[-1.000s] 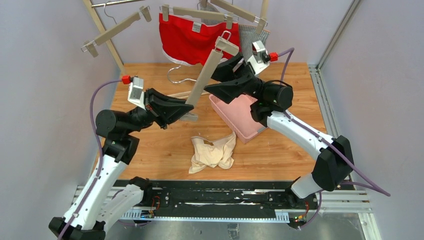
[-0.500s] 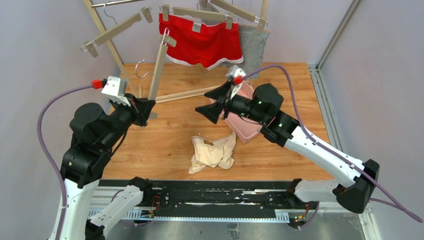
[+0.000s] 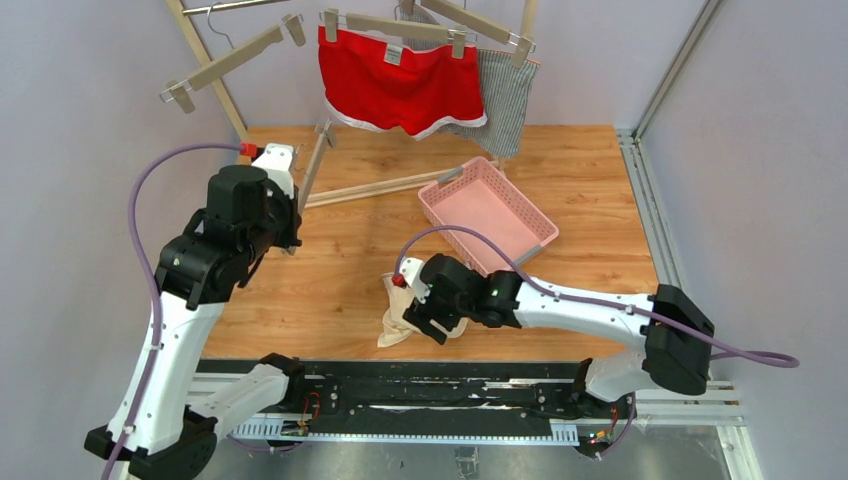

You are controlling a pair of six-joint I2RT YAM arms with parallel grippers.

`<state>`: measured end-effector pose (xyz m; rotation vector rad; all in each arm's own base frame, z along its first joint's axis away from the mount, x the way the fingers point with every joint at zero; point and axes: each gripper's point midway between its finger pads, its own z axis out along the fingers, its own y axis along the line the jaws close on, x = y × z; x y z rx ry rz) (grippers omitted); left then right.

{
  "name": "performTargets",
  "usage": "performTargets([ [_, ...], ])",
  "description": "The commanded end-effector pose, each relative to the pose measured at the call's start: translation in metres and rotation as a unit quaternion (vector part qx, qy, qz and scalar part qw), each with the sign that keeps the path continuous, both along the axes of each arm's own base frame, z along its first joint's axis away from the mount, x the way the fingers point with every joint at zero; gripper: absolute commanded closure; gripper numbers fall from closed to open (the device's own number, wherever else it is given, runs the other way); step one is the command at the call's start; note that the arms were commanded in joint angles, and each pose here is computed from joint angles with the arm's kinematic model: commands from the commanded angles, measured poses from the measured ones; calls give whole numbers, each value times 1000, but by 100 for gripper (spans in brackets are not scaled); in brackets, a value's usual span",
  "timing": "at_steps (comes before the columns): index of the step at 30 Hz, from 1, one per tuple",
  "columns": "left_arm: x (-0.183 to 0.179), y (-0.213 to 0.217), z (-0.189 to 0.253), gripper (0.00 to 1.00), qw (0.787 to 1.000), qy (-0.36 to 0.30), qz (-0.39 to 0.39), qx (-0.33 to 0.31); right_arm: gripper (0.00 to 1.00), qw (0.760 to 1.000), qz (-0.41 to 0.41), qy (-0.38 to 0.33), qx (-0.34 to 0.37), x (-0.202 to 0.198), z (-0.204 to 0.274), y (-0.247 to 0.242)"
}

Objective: Remove the underwear clipped to the hanger

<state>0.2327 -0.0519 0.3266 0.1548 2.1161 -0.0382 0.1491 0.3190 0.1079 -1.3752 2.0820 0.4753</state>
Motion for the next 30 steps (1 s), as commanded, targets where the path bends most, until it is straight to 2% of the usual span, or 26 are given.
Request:
performTargets([
  [1, 12, -1, 26, 100, 1000, -19, -15, 18, 26, 1000, 10, 5, -2, -9, -10, 19],
  [6, 30, -9, 37, 100, 999, -13, -36, 9, 25, 999, 30, -12, -42, -7, -36, 27],
  [10, 48, -13, 49, 100, 997, -22, -60, -51, 25, 998, 43, -11, -39, -6, -46, 38],
  [14, 58, -11, 63, 100, 996, -33, -57, -63, 26, 998, 38, 11, -51, -9, -63, 42],
  [16, 61, -10, 69, 100, 996, -39, -53, -62, 41, 997, 33, 35, -58, -12, -75, 43],
  [17, 63, -9, 71, 100, 996, -42, -50, -61, 57, 996, 28, 50, -61, -13, -81, 42],
  [18, 66, -8, 75, 100, 996, -45, -48, -61, 79, 996, 24, 63, -62, -13, -84, 43],
  [19, 68, -7, 78, 100, 996, -48, -46, -61, 96, 995, 18, 75, -62, -14, -87, 43],
  [20, 70, -6, 81, 100, 996, -50, -44, -61, 99, 995, 14, 83, -60, -13, -88, 42],
  [24, 79, -4, 92, 100, 996, -46, -46, -62, 99, 996, 0, 76, -39, -5, -66, 42],
  [30, 94, 12, 109, 100, 996, -46, -30, -75, 99, 997, -66, -46, 14, 38, 35, 18],
])
